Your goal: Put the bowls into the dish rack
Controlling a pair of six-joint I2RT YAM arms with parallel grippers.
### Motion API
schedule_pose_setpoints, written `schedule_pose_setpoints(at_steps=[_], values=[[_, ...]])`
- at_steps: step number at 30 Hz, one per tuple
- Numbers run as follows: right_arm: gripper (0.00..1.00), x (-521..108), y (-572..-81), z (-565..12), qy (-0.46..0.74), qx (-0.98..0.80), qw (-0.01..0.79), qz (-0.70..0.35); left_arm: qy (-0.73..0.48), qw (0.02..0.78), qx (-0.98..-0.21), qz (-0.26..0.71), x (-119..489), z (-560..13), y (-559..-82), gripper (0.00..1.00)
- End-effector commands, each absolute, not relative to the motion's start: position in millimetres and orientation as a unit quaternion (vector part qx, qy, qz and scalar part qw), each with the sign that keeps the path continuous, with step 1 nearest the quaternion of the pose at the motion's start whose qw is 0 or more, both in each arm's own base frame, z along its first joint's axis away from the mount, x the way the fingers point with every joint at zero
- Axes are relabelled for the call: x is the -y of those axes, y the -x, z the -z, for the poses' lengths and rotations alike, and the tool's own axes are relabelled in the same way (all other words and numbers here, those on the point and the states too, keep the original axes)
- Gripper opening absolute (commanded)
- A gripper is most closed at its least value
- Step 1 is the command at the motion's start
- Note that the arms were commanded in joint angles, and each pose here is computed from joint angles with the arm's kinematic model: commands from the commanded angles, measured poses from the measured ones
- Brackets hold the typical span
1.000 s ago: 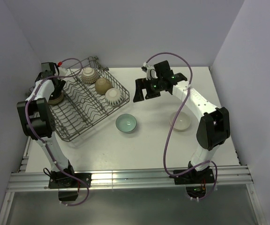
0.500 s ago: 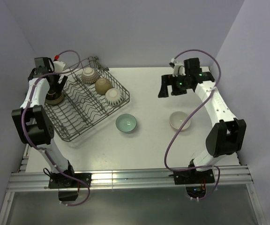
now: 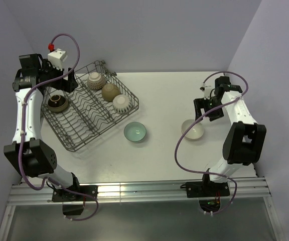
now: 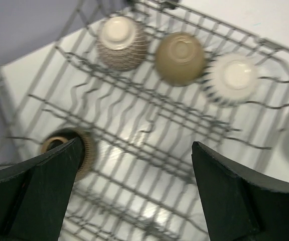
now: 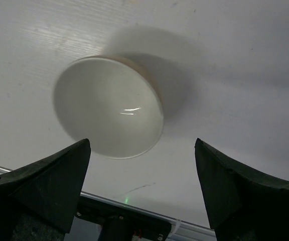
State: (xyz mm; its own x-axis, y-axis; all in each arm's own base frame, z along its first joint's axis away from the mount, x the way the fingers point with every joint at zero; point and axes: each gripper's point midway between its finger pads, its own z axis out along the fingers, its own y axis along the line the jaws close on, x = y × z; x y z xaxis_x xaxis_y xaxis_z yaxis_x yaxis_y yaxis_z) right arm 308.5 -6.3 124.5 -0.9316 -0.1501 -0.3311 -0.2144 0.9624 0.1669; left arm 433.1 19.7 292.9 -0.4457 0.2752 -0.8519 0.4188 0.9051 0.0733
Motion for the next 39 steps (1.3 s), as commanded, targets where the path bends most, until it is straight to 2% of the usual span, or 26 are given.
schedule_pose_setpoints(at_steps=[1, 6, 8, 9, 11, 12, 17, 18, 21, 25, 29, 35, 39], values=[[0.89, 25.9, -308.8, -101.4, 0.092, -0.984, 0.131, -0.073, -0.2, 0.493, -0.829, 0.171, 15.1, -301.3, -413.1, 0.96], [0.79, 25.8, -312.1, -67.4, 0.071, -0.988, 0.105, -0.093, -0.195, 0.503, -0.822, 0.182, 21.1, -296.3, -408.5, 0.93], [0.69, 22.9, -311.5, -57.9, 0.065, -0.988, 0.098, -0.101, -0.196, 0.505, -0.819, 0.189, 24.1, -297.0, -405.1, 0.93], [0.6, 20.9, -313.4, -55.4, 0.065, -0.987, 0.102, -0.106, -0.195, 0.501, -0.821, 0.192, 24.9, -292.9, -403.3, 0.92], [0.5, 20.1, -315.2, -52.3, 0.061, -0.987, 0.104, -0.107, -0.195, 0.5, -0.82, 0.197, 26.7, -291.1, -401.4, 0.91], [0.42, 19.0, -316.4, -50.4, 0.058, -0.987, 0.104, -0.11, -0.197, 0.498, -0.821, 0.201, 28.2, -288.7, -398.7, 0.91], [0.22, 17.0, -318.1, -43.7, 0.049, -0.987, 0.096, -0.118, -0.199, 0.499, -0.819, 0.202, 30.3, -285.0, -393.8, 0.9], [0.13, 16.6, -317.5, -42.7, 0.048, -0.987, 0.093, -0.119, -0.199, 0.498, -0.819, 0.203, 30.7, -284.1, -392.6, 0.9], [0.0, 11.7, -317.7, -44.8, 0.045, -0.986, 0.085, -0.135, -0.199, 0.497, -0.819, 0.205, 31.7, -283.8, -390.2, 0.9], [0.0, -7.2, -329.1, -71.5, 0.053, -0.973, 0.12, -0.189, -0.193, 0.498, -0.819, 0.21, 33.4, -285.4, -388.4, 0.92], [0.0, -45.8, -365.1, -143.9, 0.07, -0.927, 0.241, -0.279, -0.17, 0.504, -0.819, 0.216, 33.4, -296.0, -395.8, 0.99], [0.0, -124.6, -401.6, -242.2, 0.11, -0.859, 0.336, -0.369, -0.152, 0.513, -0.808, 0.246, 41.4, -317.2, -399.1, 1.0], [0.0, -180.5, -407.2, -286.3, 0.141, -0.819, 0.373, -0.413, -0.137, 0.515, -0.784, 0.317, 62.2, -342.6, -387.8, 0.99]])
